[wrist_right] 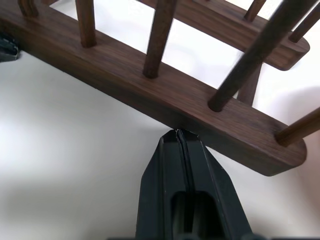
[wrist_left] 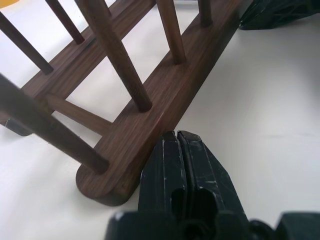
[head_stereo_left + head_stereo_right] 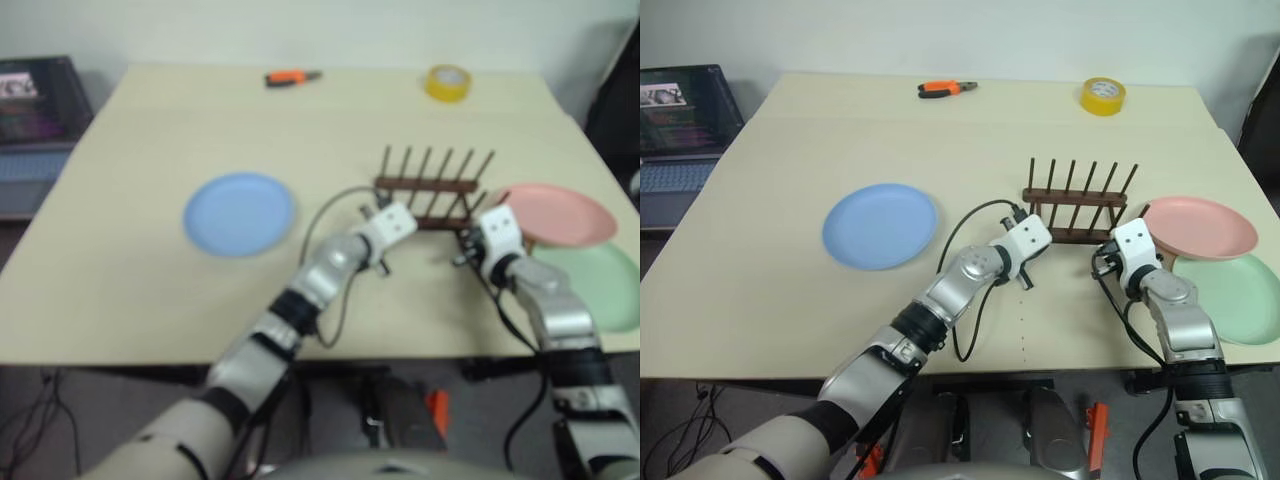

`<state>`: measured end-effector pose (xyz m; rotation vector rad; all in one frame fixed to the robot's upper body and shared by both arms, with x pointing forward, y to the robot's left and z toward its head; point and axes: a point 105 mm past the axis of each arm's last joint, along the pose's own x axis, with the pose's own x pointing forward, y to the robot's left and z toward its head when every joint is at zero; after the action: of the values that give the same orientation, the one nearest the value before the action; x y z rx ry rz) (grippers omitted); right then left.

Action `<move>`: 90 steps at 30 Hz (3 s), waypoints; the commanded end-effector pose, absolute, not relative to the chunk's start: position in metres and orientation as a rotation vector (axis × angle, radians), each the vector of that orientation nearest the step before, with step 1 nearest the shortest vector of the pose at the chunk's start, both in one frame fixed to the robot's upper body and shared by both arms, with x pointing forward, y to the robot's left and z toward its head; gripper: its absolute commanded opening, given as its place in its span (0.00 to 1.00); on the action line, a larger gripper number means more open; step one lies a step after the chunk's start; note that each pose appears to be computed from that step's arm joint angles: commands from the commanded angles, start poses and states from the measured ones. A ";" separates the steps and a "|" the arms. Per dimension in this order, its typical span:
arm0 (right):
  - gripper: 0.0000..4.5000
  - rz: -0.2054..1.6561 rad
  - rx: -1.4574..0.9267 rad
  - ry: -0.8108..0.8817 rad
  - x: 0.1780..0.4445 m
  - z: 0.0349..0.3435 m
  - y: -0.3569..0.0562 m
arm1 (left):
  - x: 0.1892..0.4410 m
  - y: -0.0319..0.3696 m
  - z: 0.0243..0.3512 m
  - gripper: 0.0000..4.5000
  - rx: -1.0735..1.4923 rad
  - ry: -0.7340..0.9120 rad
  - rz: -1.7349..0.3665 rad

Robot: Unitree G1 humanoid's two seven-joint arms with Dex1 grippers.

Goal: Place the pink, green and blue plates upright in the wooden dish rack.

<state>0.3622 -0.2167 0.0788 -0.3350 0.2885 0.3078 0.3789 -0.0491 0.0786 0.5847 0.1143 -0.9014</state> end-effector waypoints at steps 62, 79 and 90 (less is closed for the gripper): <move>0.11 0.308 -0.600 0.579 0.348 0.147 -0.336 | 0.295 0.048 0.201 1.00 0.351 0.067 -1.157; 0.00 0.319 -0.535 0.242 0.332 0.255 -0.320 | 0.305 0.048 0.204 1.00 0.365 0.035 -1.156; 0.00 0.553 0.073 -0.413 0.328 0.368 -0.270 | 0.293 0.043 0.221 1.00 0.323 -0.071 -1.269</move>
<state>0.3334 -0.2612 0.3509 -0.0207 -0.3266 0.5636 0.2968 0.0445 0.2053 0.3126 0.0037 -1.2555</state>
